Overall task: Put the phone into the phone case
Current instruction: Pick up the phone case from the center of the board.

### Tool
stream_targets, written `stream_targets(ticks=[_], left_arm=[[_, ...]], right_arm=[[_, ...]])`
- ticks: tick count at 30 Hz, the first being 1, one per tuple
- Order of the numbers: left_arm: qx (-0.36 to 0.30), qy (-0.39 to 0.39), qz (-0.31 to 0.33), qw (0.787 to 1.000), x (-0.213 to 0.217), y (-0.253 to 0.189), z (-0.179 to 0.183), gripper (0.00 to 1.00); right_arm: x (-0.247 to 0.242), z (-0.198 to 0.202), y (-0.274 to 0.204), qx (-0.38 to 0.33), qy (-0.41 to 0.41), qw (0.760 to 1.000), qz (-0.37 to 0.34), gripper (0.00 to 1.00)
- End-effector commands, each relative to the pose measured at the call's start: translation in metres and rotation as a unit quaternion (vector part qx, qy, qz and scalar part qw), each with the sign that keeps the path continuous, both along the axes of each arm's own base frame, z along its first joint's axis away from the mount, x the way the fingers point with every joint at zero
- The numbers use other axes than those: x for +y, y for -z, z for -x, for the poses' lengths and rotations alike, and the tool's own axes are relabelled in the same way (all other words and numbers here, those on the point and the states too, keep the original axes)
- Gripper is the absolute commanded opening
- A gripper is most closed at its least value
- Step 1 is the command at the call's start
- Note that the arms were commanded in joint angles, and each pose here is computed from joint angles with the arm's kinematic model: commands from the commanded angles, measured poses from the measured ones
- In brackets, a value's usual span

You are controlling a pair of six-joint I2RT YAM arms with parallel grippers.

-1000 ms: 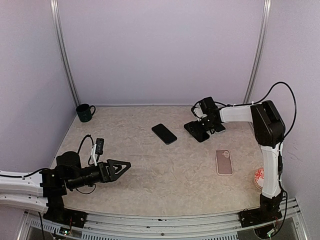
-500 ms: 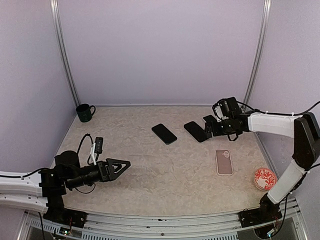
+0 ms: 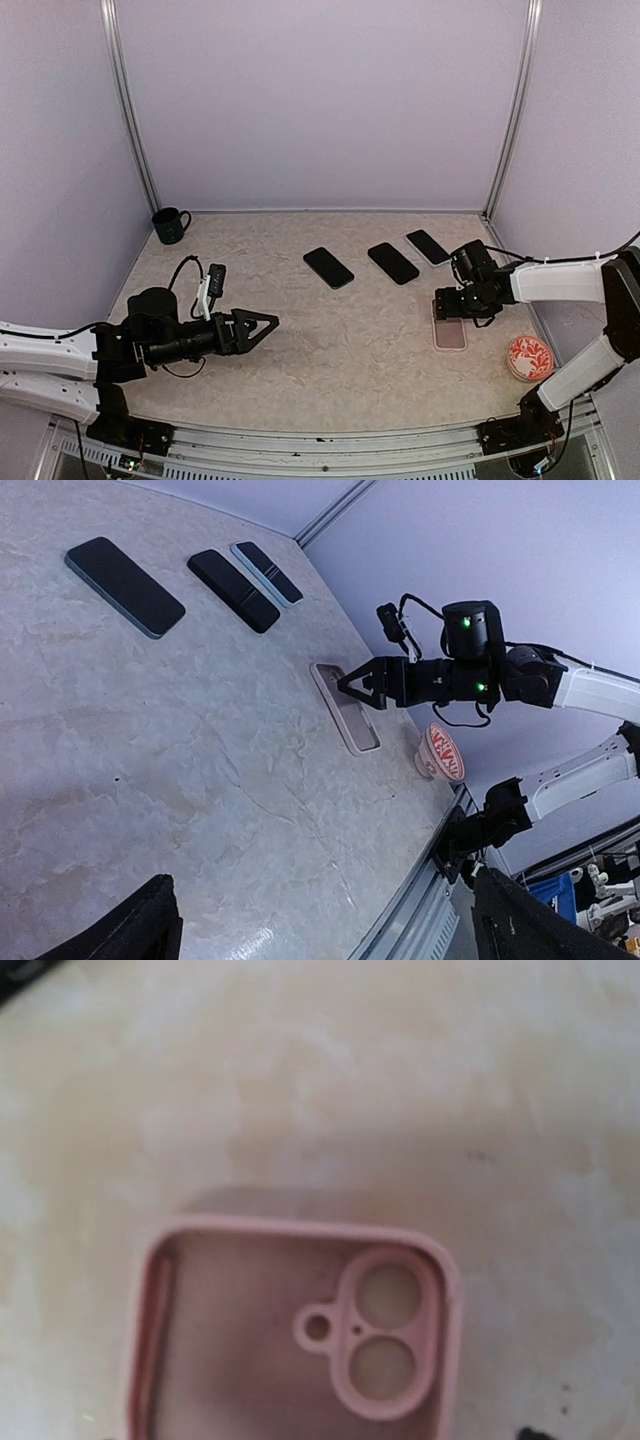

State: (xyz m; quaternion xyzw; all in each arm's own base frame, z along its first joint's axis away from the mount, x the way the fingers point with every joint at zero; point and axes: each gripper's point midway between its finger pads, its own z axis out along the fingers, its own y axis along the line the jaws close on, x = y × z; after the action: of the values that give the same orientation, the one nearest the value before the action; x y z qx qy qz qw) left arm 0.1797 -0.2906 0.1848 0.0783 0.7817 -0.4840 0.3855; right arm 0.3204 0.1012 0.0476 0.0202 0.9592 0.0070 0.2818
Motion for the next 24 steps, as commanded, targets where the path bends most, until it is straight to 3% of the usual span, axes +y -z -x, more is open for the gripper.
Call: stream_targets(ticks=[1,10,15,24], left_arm=[[-0.027,0.016,0.02,0.999,-0.012,-0.024,-0.001,0.99],[-0.022,0.015,0.025,0.999,-0.011,-0.021,0.001,0.99],[-0.023,0.014,0.027,0.999,-0.009,-0.022,0.002,0.99],[-0.022,0.012,0.031,0.999,-0.009,-0.023,0.002,0.99]], right_arm=[[-0.009,0.004,0.003,-0.004,0.028,1.0,-0.008,0.8],[-0.009,0.006,0.019,0.011,0.019,0.999,-0.033,0.57],[-0.013,0.009,0.02,0.009,0.022,0.999,-0.032,0.36],[-0.019,0.014,0.02,0.003,0.027,0.999,-0.031,0.33]])
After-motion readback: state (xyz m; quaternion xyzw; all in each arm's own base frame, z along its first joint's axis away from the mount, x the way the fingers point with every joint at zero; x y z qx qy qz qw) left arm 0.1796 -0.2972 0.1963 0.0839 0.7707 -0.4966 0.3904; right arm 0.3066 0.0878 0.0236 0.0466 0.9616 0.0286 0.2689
